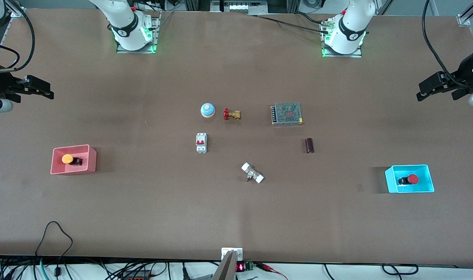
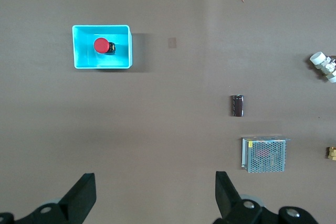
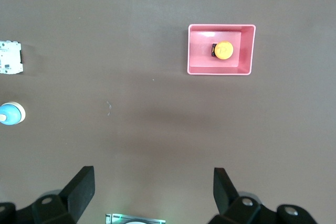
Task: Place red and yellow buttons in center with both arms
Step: 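Lower both grippers over the pink and cyan boxes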
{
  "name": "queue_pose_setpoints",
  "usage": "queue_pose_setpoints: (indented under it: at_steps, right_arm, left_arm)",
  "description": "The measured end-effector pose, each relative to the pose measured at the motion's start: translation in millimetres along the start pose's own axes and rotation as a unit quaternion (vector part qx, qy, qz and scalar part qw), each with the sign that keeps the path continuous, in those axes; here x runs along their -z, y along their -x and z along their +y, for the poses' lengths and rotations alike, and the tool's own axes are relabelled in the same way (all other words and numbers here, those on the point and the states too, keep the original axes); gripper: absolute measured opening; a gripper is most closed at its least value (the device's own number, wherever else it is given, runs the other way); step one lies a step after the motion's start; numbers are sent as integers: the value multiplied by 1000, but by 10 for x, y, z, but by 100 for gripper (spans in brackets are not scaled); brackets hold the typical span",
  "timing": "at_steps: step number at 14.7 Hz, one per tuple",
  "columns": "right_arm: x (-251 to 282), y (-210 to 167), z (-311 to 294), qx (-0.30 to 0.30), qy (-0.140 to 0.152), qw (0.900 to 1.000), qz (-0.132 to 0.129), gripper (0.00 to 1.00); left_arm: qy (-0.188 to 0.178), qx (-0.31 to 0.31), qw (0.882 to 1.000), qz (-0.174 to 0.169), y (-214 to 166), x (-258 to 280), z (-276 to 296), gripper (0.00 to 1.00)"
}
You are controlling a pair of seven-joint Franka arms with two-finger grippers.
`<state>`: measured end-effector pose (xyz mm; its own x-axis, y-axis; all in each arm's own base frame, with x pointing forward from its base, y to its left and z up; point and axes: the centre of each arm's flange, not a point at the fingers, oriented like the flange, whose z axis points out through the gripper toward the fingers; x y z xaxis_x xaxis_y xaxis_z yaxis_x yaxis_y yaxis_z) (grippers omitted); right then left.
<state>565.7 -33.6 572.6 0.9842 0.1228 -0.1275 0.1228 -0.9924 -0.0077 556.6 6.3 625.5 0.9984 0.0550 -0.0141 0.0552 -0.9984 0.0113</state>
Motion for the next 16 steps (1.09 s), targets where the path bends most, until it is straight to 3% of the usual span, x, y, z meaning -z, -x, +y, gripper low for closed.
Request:
queue_pose_setpoints:
  at_steps: [4,7,12,16]
  right_arm:
    - [-13,-8,1,0,0,1000,-1,100]
    - [-32,-19,3,0,0,1000,-3,100]
    - [-277,-170,22,0,1,1000,-22,100]
    - [-736,-382,38,0,0,998,-63,100]
  left_arm:
    - [0,6,1000,-4,1,-23,-50,100]
    - [-1,13,999,-30,-103,-287,-143,100]
    - [5,14,995,-103,-481,-1178,-206,100]
    - [16,27,989,-147,-951,-2034,-399,100]
